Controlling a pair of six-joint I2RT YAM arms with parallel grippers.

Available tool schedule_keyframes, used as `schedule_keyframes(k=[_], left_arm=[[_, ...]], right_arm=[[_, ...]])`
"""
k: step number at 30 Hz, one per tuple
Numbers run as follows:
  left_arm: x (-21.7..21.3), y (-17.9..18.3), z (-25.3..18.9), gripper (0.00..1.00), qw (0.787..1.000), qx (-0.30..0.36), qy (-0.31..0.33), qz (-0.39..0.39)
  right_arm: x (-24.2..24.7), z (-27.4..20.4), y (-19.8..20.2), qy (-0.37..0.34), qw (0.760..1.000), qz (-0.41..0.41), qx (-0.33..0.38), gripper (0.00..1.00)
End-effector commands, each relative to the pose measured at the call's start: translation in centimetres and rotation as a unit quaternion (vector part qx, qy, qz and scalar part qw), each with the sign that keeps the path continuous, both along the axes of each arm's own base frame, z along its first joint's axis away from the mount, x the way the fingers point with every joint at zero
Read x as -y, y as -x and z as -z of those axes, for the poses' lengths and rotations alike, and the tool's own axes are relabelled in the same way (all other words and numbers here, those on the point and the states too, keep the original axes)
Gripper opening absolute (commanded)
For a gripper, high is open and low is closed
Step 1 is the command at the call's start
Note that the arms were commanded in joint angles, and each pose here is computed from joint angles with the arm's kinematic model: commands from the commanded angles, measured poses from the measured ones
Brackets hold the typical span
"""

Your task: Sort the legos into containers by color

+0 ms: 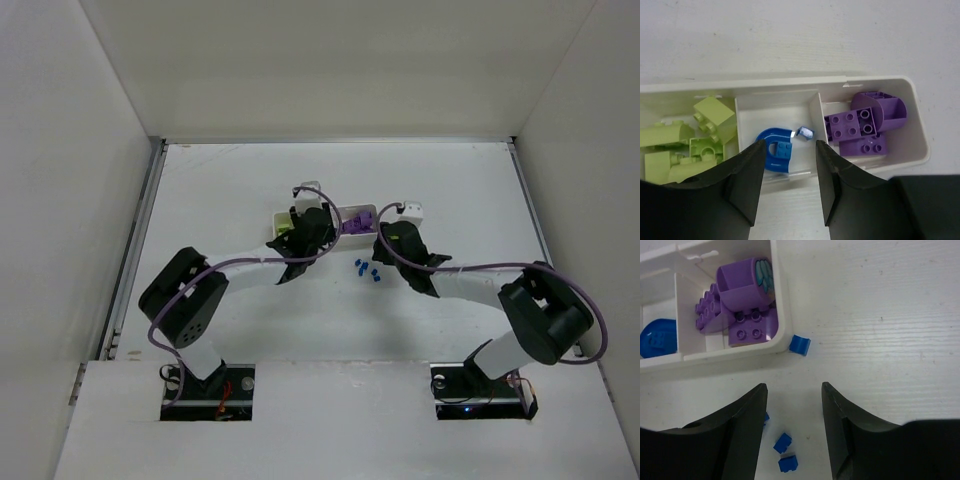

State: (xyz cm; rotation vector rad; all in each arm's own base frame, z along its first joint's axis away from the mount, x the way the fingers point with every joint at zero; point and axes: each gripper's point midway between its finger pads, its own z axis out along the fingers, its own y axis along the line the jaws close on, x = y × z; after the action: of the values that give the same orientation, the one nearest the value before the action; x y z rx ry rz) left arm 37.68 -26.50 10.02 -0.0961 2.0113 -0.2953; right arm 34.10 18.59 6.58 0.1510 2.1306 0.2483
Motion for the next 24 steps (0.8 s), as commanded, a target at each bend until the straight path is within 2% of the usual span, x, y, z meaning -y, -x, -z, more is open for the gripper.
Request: schedule_keyframes(k=[1,4,10,17,24], left_arm=[[0.2,1.7,-3.2,0.42,0.999,0.032,0.032,0.017],[0.0,4.0,-2.5,0.41,0.998,0.031,0.037,0.032],[-0.2,7.0,-3.4,0.41,0.993,0.06,0.095,0.043],[-0.1,7.7,-3.0,0.41,0.992,0.056,0.095,0.056],[0.3,8.0,-2.8,0.41,0.992,0.055,0.092,0.064]], right_arm=[[-0.7,-1.2,-1.6,0.023,0.999,-0.001,0.024,0.54],[-1.1,-0.5,-2.3,0.036,0.999,0.002,0.016,0.55],[-1.3,1.2,-3.6,0.059,0.998,0.014,0.0,0.52],[-1.3,2.3,-4.4,0.074,0.997,0.027,-0.006,0.47],[-1.0,2.8,-5.1,0.09,0.995,0.047,-0.011,0.35]])
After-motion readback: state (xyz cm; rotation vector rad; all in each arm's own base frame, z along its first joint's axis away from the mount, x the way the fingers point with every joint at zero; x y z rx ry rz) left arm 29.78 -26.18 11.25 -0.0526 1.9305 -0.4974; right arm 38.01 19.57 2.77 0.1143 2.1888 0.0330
